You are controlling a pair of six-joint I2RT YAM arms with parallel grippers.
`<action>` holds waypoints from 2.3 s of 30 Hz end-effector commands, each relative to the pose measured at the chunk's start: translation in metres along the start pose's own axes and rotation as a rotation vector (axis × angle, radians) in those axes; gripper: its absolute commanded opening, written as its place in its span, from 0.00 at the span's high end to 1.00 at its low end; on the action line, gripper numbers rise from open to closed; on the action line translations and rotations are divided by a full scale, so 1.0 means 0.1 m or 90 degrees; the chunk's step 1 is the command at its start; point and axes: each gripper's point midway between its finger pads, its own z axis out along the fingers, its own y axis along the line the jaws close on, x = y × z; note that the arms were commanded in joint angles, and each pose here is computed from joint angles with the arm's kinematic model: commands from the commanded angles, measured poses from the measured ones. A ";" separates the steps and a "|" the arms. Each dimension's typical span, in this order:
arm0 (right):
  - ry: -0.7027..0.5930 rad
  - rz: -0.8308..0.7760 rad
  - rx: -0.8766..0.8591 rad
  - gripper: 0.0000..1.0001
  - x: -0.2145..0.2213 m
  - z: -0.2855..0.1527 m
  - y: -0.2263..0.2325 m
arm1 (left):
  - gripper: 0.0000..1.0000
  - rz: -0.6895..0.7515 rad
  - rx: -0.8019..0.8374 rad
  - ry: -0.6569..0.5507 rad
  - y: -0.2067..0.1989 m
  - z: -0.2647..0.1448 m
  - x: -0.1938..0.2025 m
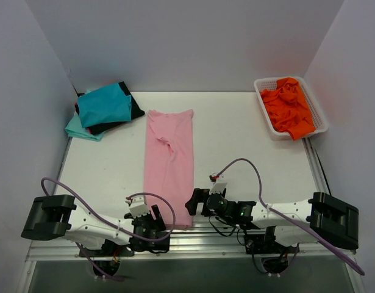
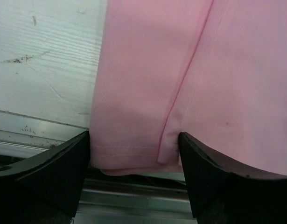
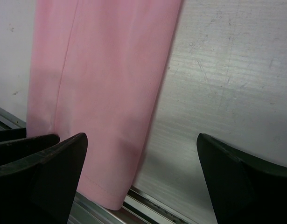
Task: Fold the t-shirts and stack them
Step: Grab the bottom of the folded rectangular tshirt with both arms
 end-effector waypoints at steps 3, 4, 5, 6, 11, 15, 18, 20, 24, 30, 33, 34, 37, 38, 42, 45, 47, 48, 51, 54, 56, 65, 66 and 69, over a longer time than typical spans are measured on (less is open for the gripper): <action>-0.008 0.022 -0.008 0.00 -0.07 -0.01 0.12 | 0.13 -0.056 0.011 -0.035 -0.22 -0.21 -0.11; -0.006 0.023 -0.011 0.00 -0.07 0.00 0.15 | 0.13 -0.053 0.011 -0.039 -0.22 -0.24 -0.12; -0.001 0.023 -0.015 0.00 -0.04 -0.01 0.18 | 0.12 -0.058 0.011 -0.041 -0.24 -0.28 -0.14; 0.000 0.024 -0.023 0.00 -0.03 -0.01 0.22 | 0.12 -0.060 0.000 -0.054 -0.18 -0.31 -0.20; 0.017 0.016 -0.031 0.00 0.13 -0.01 0.38 | 0.09 -0.062 0.030 -0.067 -0.18 -0.40 -0.27; 0.053 0.018 -0.045 0.00 0.32 -0.10 0.41 | 0.09 -0.061 0.031 -0.064 -0.14 -0.39 -0.28; 0.067 0.022 -0.042 0.00 0.40 -0.17 0.34 | 0.09 -0.067 0.023 -0.060 -0.10 -0.40 -0.29; 0.070 0.029 -0.037 0.00 0.43 -0.20 0.29 | 0.09 -0.070 0.020 -0.060 -0.07 -0.37 -0.28; 0.071 0.050 -0.038 0.02 0.46 -0.25 0.21 | 0.09 -0.083 0.026 -0.055 -0.05 -0.33 -0.25; 0.073 0.059 -0.040 0.06 0.52 -0.25 0.19 | 0.09 -0.088 0.027 -0.053 -0.04 -0.31 -0.23; 0.078 0.063 -0.052 0.07 0.55 -0.22 0.26 | 0.09 -0.087 0.026 -0.054 -0.04 -0.31 -0.22; 0.088 0.056 -0.048 0.08 0.61 -0.20 0.25 | 0.09 -0.085 0.026 -0.054 -0.03 -0.31 -0.23; 0.096 0.050 -0.047 0.12 0.67 -0.16 0.28 | 0.09 -0.087 0.023 -0.053 -0.02 -0.31 -0.22; 0.095 0.050 -0.052 0.13 0.67 -0.15 0.31 | 0.09 -0.088 0.023 -0.052 -0.02 -0.31 -0.22; 0.094 0.050 -0.049 0.21 0.67 -0.14 0.29 | 0.09 -0.097 0.023 -0.047 0.00 -0.28 -0.20; 0.091 0.049 -0.047 0.35 0.66 -0.15 0.29 | 0.09 -0.097 0.022 -0.047 0.02 -0.27 -0.19; 0.087 0.046 -0.041 0.47 0.65 -0.15 0.26 | 0.09 -0.098 0.021 -0.047 0.04 -0.26 -0.18; 0.084 0.047 -0.040 0.52 0.63 -0.15 0.26 | 0.09 -0.100 0.020 -0.045 0.04 -0.26 -0.18; 0.078 0.045 -0.034 0.73 0.61 -0.16 0.24 | 0.09 -0.102 0.019 -0.044 0.06 -0.24 -0.16; 0.074 0.039 -0.021 1.00 0.60 -0.15 0.21 | 0.10 -0.110 0.012 -0.038 0.08 -0.20 -0.10; 0.072 0.033 -0.012 1.00 0.59 -0.15 0.20 | 0.10 -0.112 -0.001 -0.037 0.10 -0.19 -0.07; 0.015 0.036 0.038 1.00 0.36 -0.22 -0.01 | 0.10 -0.120 -0.017 -0.058 0.10 -0.23 -0.05; 0.012 0.037 0.042 1.00 0.35 -0.22 -0.04 | 0.10 -0.123 -0.016 -0.059 0.10 -0.22 -0.04; 0.005 0.035 0.048 1.00 0.31 -0.23 -0.07 | 0.11 -0.127 -0.002 -0.060 0.09 -0.19 -0.03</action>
